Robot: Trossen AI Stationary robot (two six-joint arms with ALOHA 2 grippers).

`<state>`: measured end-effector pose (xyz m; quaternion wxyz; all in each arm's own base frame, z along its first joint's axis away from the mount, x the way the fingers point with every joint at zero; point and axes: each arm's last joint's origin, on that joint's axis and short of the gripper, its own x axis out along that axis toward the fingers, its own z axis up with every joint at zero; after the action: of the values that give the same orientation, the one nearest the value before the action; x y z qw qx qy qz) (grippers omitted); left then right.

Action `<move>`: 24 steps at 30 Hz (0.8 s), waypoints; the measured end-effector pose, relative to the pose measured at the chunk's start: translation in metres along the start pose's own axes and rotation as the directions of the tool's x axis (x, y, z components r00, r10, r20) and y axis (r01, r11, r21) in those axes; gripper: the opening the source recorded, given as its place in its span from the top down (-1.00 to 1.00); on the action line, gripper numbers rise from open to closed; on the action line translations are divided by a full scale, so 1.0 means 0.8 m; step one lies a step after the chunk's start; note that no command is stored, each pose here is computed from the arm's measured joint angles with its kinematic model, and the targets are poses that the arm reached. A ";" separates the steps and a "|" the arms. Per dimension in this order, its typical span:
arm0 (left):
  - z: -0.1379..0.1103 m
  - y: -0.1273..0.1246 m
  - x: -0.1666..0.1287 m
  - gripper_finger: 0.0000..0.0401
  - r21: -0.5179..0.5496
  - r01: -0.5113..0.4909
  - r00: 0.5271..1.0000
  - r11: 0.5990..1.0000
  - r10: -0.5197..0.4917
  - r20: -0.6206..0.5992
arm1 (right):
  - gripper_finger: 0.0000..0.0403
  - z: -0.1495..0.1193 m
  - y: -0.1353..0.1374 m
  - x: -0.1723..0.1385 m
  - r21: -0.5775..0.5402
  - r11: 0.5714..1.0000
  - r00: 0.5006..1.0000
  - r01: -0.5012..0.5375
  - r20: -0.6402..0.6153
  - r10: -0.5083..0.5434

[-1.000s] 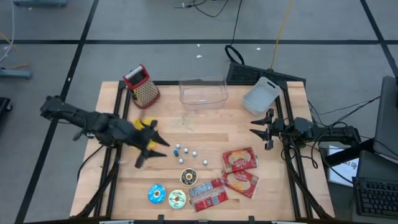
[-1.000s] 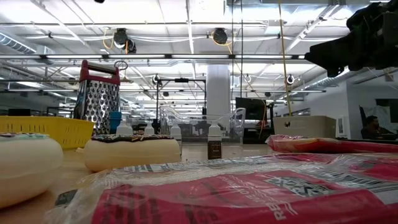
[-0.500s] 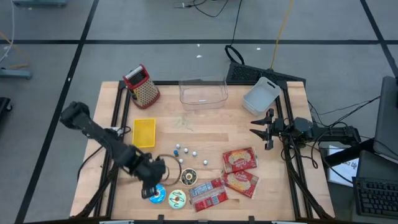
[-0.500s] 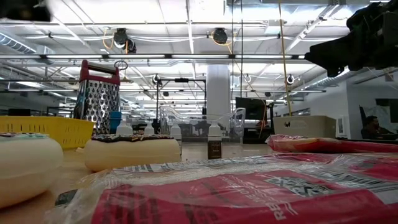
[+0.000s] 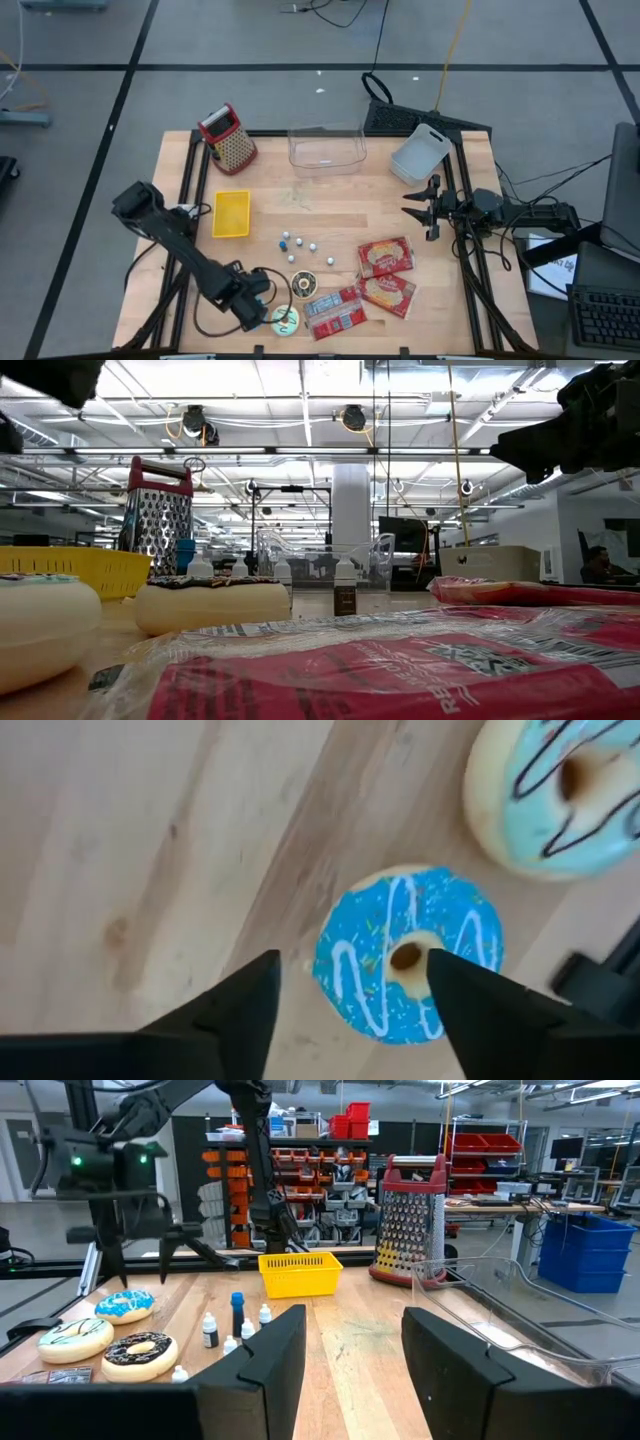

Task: Pick & Place Food Item
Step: Put the blue donut into the yellow bin

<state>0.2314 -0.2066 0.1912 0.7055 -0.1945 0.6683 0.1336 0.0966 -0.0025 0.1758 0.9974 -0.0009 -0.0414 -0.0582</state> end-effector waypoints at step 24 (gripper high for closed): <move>-0.007 -0.011 0.053 -0.10 0.080 -0.117 0.992 0.990 0.120 -0.040 | 0.23 0.000 0.000 0.000 0.000 1.000 1.000 0.000 0.000 0.000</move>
<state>0.2332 -0.2204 0.1501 0.6883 -0.1299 0.6988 0.1449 0.0966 -0.0025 0.1758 0.9974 -0.0009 -0.0413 -0.0583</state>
